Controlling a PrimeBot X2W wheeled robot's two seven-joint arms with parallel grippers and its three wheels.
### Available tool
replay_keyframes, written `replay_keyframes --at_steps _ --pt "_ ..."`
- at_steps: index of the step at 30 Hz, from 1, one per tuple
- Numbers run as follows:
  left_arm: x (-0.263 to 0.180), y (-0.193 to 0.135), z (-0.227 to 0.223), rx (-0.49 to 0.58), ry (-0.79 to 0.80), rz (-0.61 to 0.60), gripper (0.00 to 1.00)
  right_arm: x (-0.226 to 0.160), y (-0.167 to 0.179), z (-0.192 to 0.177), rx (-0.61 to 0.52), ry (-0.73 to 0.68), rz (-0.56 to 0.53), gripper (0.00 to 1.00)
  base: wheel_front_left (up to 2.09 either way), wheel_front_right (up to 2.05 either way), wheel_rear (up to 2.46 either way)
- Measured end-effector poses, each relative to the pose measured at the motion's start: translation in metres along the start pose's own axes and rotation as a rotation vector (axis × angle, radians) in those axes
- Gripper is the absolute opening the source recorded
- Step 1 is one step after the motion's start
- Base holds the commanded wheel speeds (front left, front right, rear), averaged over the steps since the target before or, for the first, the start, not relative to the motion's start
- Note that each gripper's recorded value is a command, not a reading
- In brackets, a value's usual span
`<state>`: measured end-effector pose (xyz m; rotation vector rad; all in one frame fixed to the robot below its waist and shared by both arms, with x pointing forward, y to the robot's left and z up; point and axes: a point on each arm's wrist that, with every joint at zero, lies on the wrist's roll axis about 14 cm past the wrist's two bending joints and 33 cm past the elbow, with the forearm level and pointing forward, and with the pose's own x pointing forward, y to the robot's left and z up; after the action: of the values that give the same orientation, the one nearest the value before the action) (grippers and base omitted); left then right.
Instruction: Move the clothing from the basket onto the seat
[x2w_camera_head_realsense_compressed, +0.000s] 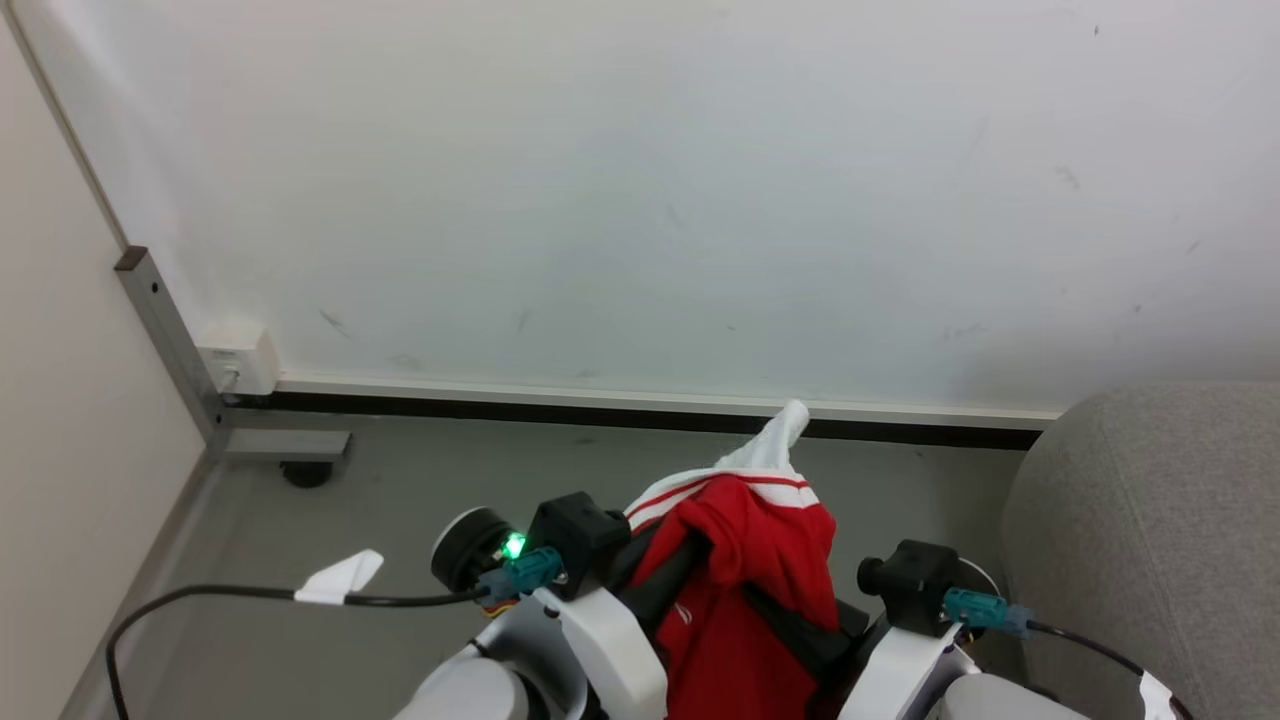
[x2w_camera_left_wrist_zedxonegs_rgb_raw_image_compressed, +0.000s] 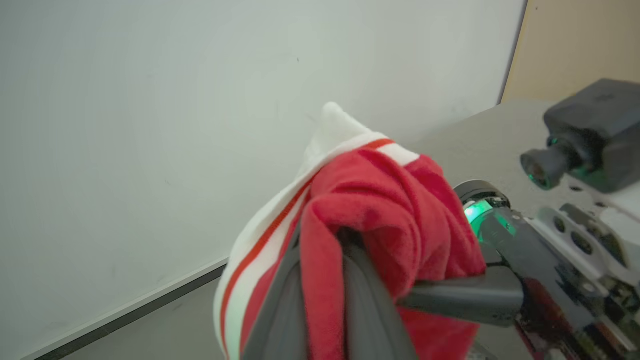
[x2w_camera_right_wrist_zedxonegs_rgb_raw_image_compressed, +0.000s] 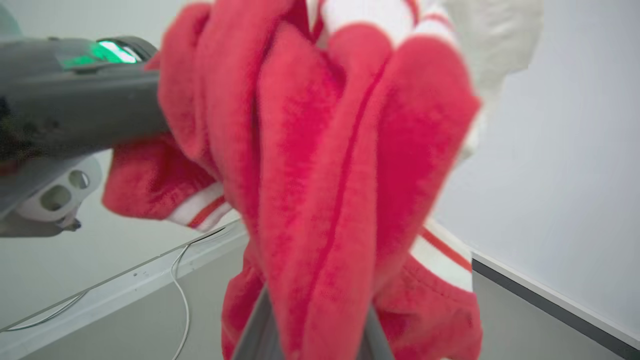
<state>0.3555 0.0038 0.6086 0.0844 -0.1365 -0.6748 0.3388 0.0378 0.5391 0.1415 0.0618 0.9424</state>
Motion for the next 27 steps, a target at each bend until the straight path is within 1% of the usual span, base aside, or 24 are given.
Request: replay_keyframes --at_steps 1,3,4,12,18,27 --pt "0.000 0.000 -0.003 0.000 0.005 0.001 0.15 0.000 -0.003 0.003 -0.004 -0.010 -0.006 0.00 0.00 0.00 0.00" --pt "-0.001 0.002 -0.005 0.007 0.005 0.006 0.58 -0.001 -0.008 0.009 -0.006 -0.027 -0.019 0.00 0.00 0.00 0.00" --pt "-0.001 0.003 -0.006 0.011 0.007 0.008 1.00 -0.002 -0.010 0.013 -0.005 -0.038 -0.026 0.00 0.00 0.00 0.00" --pt "-0.010 0.001 -0.039 -0.016 0.056 0.019 1.00 -0.009 -0.033 0.053 -0.052 -0.163 -0.091 0.00 0.00 0.00 0.00" --pt "-0.022 -0.006 -0.068 -0.062 0.109 0.021 1.00 -0.018 -0.048 0.054 -0.058 -0.183 -0.146 0.00 0.00 0.00 0.00" --pt "-0.022 -0.007 -0.074 -0.074 0.116 0.024 1.00 -0.026 -0.059 0.053 -0.055 -0.194 -0.191 0.00 0.00 0.00 0.00"
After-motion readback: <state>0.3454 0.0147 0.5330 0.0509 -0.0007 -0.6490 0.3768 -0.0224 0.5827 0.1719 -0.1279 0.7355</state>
